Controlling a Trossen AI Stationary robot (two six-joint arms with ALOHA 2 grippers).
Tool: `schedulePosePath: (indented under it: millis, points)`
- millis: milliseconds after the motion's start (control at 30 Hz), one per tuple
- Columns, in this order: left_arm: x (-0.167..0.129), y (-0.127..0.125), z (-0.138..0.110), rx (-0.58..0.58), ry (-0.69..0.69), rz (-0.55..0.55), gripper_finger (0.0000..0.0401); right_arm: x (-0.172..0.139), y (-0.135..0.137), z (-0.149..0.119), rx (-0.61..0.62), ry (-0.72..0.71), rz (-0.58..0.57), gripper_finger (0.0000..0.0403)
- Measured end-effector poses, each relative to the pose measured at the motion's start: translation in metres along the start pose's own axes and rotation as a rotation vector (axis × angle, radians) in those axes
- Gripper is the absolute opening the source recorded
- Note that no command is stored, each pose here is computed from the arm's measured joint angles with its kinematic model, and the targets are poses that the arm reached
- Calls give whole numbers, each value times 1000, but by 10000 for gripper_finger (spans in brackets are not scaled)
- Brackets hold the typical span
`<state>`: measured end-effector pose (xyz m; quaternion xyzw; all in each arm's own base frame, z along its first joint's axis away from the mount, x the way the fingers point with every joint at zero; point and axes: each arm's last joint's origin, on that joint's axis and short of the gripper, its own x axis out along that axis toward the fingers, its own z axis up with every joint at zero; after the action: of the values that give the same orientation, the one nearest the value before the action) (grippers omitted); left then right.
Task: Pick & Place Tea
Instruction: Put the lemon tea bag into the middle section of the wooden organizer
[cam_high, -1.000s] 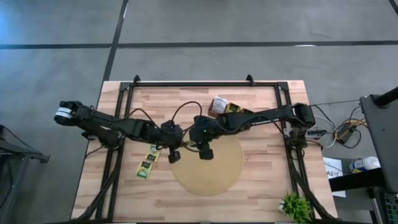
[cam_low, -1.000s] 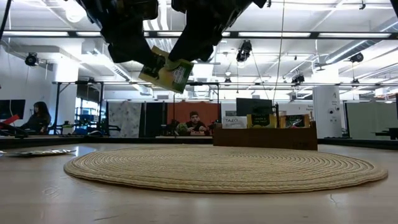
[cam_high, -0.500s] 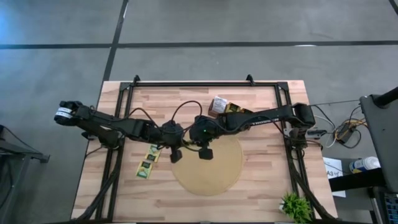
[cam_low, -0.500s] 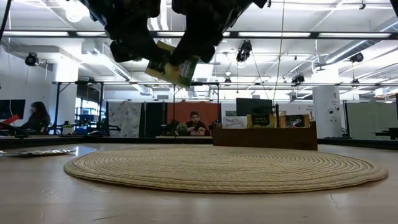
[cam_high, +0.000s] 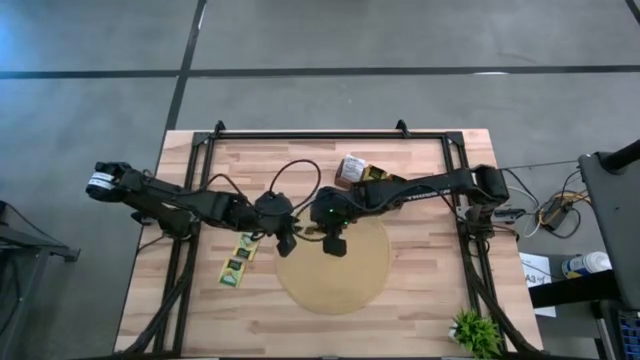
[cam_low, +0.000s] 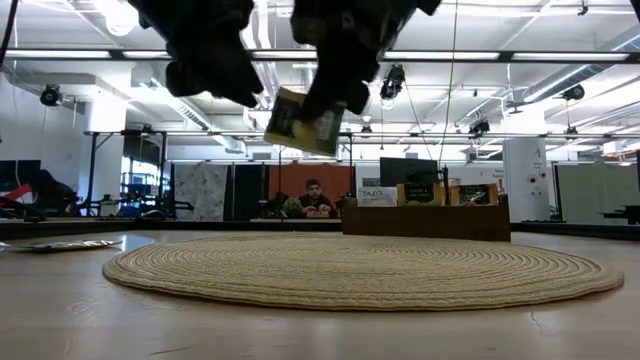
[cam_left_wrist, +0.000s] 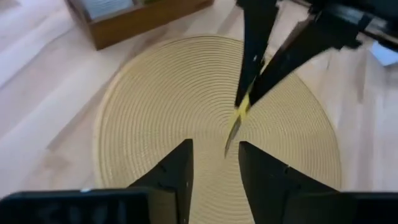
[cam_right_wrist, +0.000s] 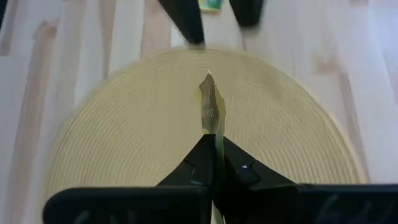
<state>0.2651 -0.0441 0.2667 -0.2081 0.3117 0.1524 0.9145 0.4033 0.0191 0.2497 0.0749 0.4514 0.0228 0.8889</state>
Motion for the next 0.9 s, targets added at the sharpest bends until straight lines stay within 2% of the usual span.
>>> schedulePosePath:
  millis: [67,200,300,400,567,700,900]
  points:
    - [-6,-2,-2,2,-15,12,124,-5,1,-7,43,-23,1,9]
    - [-22,-9,-1,15,-103,6,126,-16,0,-23,164,-156,20,9]
    - [-31,-10,0,11,-173,48,126,-27,-4,-41,294,-310,-6,9]
    - [-35,-8,4,-13,-245,90,126,-41,-8,-56,419,-526,24,8]
    - [-27,-6,13,-32,-267,38,126,-56,-11,-74,552,-804,105,8]
    - [-21,-5,22,-73,-318,-2,126,-64,-10,-71,585,-891,142,8]
    - [-20,-2,34,-117,-398,-16,126,-74,-6,-56,539,-938,151,8]
